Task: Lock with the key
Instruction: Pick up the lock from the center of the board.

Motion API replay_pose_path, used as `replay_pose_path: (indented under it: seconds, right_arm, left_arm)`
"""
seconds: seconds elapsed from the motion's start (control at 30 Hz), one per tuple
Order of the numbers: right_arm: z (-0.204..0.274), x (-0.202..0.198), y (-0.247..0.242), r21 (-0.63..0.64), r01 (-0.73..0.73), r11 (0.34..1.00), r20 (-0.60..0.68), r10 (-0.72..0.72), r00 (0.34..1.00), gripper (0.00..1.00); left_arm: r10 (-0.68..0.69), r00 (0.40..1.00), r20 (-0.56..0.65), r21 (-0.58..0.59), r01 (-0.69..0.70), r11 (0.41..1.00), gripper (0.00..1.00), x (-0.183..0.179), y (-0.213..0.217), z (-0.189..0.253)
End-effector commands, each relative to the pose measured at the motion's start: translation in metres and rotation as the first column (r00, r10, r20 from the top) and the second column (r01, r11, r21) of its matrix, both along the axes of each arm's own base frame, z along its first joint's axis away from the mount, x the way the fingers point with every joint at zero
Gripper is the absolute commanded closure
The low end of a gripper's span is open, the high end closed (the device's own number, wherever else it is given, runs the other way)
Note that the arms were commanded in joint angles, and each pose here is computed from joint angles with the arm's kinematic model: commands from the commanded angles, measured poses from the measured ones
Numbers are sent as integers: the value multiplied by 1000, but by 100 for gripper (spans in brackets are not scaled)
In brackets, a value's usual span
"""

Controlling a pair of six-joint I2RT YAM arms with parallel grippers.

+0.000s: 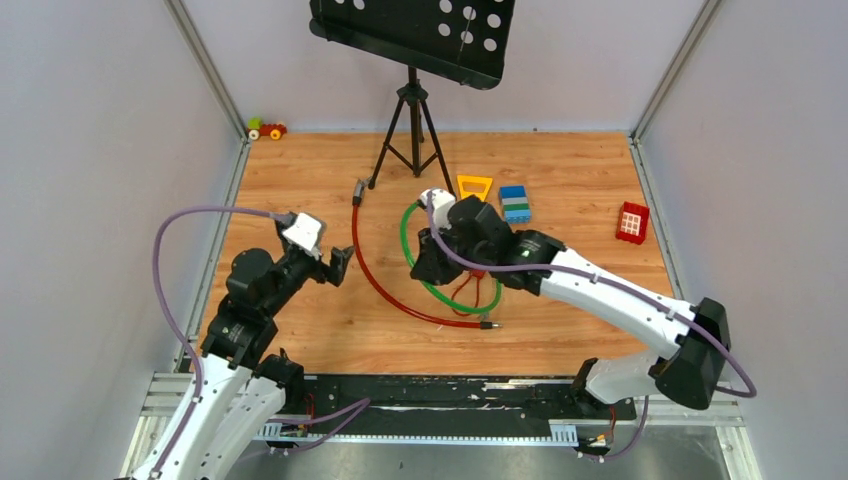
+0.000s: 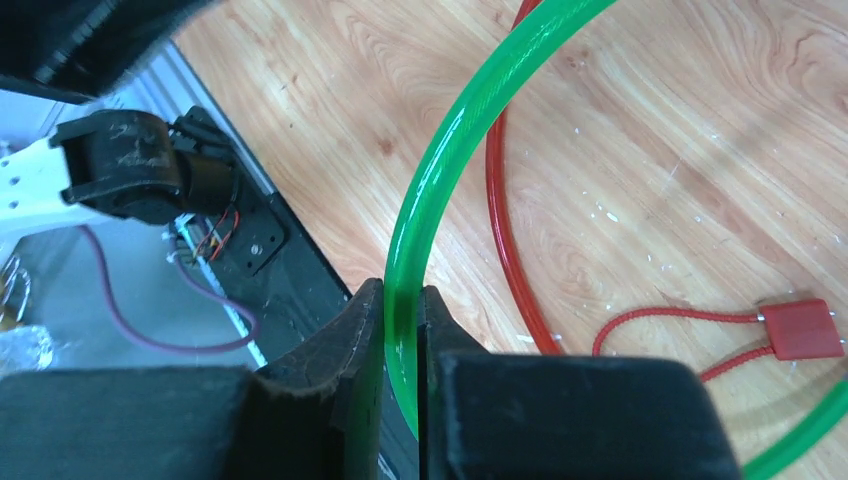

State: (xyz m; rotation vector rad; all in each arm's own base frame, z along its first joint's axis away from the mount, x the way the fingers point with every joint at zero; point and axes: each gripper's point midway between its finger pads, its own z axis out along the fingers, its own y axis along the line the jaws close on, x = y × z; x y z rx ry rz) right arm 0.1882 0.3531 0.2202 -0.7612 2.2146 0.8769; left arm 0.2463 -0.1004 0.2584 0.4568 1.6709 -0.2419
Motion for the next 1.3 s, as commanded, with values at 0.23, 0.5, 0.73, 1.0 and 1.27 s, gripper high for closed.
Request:
replay_pose_path:
  seconds: [0.23, 0.5, 0.73, 1.0, 1.27]
  right_arm:
    - [42, -31, -43, 130, -271, 954, -9, 275, 961, 100]
    - [68, -52, -54, 224, -360, 905, -36, 377, 925, 100]
    - [93, -68, -49, 315, -430, 846, -27, 461, 887, 100]
    - [115, -91, -54, 379, -515, 769, 17, 550, 835, 100]
    - [132, -105, -62, 403, -564, 720, 86, 584, 807, 100]
  left_arm:
    - [-714, 565, 414, 493, 520, 698, 22, -62, -86, 31]
    - [-829, 377, 413, 630, 539, 559, 22, -88, -107, 32]
    - [-818, 392, 421, 565, 593, 574, 28, -80, -124, 33]
    - [-809, 414, 418, 537, 605, 587, 29, -68, -131, 29]
    - [-792, 459, 404, 485, 626, 610, 48, -54, -137, 24]
